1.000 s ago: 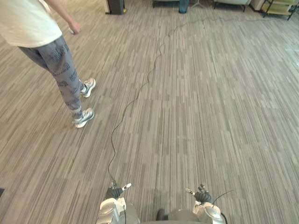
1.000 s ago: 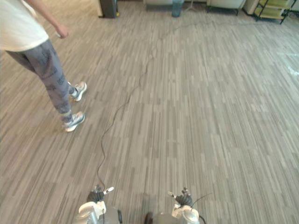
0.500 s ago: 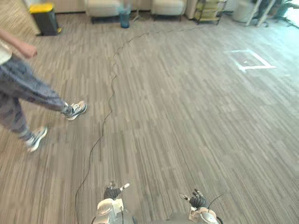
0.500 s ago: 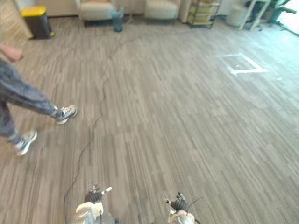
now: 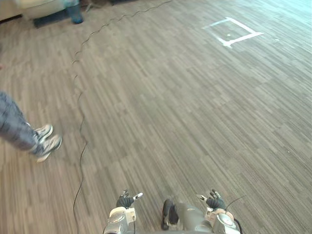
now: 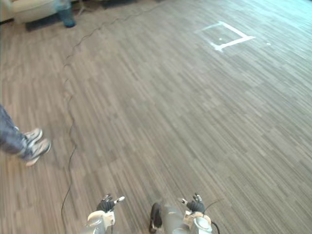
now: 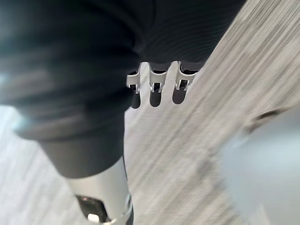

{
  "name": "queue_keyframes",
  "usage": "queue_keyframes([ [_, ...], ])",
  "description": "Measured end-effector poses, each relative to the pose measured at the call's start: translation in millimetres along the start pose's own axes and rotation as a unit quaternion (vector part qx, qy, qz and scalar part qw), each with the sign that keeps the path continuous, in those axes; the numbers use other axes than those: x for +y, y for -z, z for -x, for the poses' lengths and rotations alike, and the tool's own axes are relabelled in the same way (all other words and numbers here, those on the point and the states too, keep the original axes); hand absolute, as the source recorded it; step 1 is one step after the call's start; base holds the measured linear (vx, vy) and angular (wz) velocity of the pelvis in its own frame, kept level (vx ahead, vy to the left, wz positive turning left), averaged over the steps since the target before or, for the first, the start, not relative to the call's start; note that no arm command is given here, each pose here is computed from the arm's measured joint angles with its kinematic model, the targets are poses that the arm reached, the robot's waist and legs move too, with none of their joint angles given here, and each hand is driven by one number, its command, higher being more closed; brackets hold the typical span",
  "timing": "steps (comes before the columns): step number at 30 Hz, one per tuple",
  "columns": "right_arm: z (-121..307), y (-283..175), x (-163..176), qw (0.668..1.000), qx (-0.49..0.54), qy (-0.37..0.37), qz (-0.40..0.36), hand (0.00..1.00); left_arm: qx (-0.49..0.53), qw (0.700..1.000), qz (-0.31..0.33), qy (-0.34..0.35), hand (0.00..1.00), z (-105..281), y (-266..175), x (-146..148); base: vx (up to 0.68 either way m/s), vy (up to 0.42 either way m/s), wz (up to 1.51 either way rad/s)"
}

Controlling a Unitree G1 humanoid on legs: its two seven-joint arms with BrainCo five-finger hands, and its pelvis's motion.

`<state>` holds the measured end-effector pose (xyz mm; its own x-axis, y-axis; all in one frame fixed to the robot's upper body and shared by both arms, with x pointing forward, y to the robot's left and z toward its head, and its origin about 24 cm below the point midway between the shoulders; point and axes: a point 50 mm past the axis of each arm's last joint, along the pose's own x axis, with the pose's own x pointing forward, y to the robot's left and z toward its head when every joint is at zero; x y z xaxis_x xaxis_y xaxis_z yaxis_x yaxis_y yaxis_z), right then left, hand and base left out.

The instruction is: Pick up cushions and gather them together orderly.

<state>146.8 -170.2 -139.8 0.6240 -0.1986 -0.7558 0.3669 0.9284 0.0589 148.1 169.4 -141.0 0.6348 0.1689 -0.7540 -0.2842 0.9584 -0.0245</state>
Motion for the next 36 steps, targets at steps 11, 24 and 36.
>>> queue_keyframes([
  [11,5,22,-4,0.999,0.043,0.007,-0.002,0.00,-0.040,0.999,0.008,-0.008,0.00,2,-10,9,0.58,0.283,-0.99],
  [24,3,2,-13,1.000,-0.011,0.005,0.011,0.00,0.003,1.000,-0.002,0.021,0.00,-3,-1,-10,0.54,0.195,-0.57],
  [36,2,6,-9,0.999,0.011,-0.005,0.033,0.00,-0.031,1.000,0.005,-0.004,0.00,2,-8,4,0.61,-0.115,-0.35],
])
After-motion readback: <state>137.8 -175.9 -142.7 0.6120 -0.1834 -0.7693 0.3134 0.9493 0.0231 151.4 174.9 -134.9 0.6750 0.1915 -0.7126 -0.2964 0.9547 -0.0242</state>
